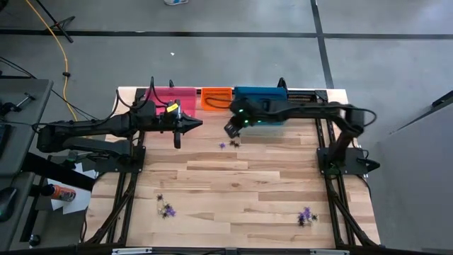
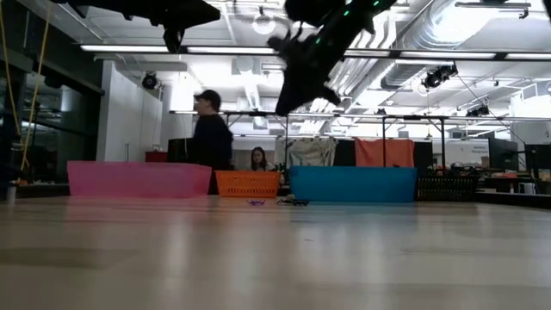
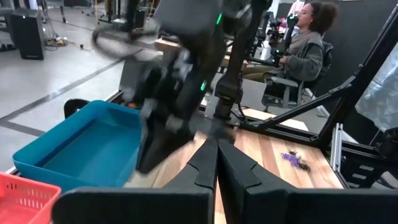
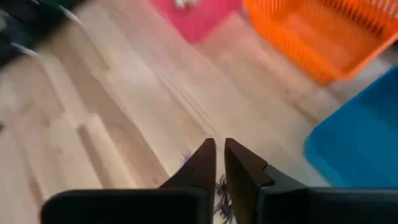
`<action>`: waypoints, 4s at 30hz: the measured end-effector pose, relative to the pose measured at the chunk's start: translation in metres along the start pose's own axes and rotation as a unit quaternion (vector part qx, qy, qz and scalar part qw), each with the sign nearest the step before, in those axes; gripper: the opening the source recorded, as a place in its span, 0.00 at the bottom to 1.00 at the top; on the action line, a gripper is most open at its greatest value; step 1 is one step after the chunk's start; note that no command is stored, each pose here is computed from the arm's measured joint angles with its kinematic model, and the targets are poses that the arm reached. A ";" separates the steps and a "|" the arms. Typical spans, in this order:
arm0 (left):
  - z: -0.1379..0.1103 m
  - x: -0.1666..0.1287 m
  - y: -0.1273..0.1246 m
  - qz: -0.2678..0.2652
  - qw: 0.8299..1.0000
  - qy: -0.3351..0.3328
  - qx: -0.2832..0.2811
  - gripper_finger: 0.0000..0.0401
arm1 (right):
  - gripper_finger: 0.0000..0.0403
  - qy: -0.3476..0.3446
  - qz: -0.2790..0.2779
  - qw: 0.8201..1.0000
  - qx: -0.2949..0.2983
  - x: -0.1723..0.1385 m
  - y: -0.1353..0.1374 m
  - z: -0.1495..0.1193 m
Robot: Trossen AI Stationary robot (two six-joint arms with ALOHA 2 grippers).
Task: Sort Halloween decoration
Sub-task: Put the white skull toy into the pink bin
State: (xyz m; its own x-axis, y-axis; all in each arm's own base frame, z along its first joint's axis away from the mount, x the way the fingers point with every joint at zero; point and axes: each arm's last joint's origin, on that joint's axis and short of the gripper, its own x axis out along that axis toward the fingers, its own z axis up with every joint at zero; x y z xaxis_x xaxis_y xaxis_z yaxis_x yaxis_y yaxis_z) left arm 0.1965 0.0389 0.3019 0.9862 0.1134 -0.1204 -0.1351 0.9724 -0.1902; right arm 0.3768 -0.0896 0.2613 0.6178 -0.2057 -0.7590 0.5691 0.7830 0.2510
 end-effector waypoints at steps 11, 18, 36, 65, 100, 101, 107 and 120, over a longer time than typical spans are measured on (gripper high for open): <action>0.000 0.000 0.000 0.000 1.000 0.000 0.000 0.00 | 0.31 0.133 -0.120 0.981 0.071 0.064 -0.014 -0.031; 0.000 0.000 0.000 0.000 1.000 0.001 0.000 0.00 | 0.31 0.112 -0.140 0.979 0.098 0.080 -0.018 -0.033; 0.000 0.000 0.000 0.000 1.000 0.001 -0.009 0.00 | 0.31 0.103 -0.149 0.978 0.107 0.107 -0.020 -0.041; 0.000 0.000 0.000 0.000 1.000 0.001 -0.014 0.00 | 0.31 0.102 -0.148 0.977 0.116 0.113 -0.021 -0.043; -0.003 0.000 0.001 0.005 1.000 0.015 -0.015 0.00 | 0.28 0.144 -0.154 0.971 0.117 0.124 -0.023 -0.056; -0.003 0.000 0.001 0.005 1.000 0.014 -0.015 0.00 | 0.26 0.145 -0.154 0.970 0.117 0.124 -0.023 -0.057; -0.003 0.000 0.001 0.005 1.000 0.014 -0.015 0.00 | 0.11 0.147 -0.157 0.970 0.116 0.124 -0.023 -0.057; -0.003 0.000 0.001 0.005 1.000 0.014 -0.015 0.00 | 0.04 0.148 -0.151 0.971 0.108 0.124 -0.022 -0.057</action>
State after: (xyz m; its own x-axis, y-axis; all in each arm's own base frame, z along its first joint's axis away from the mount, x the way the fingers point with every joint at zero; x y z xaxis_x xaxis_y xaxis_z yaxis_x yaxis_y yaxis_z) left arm 0.1961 0.0389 0.2991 0.9817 0.1166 -0.1505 -0.1479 0.9648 -0.2175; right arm 0.4098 -0.0992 0.1269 0.2391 -0.2038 -0.9493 0.8206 0.5650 0.0854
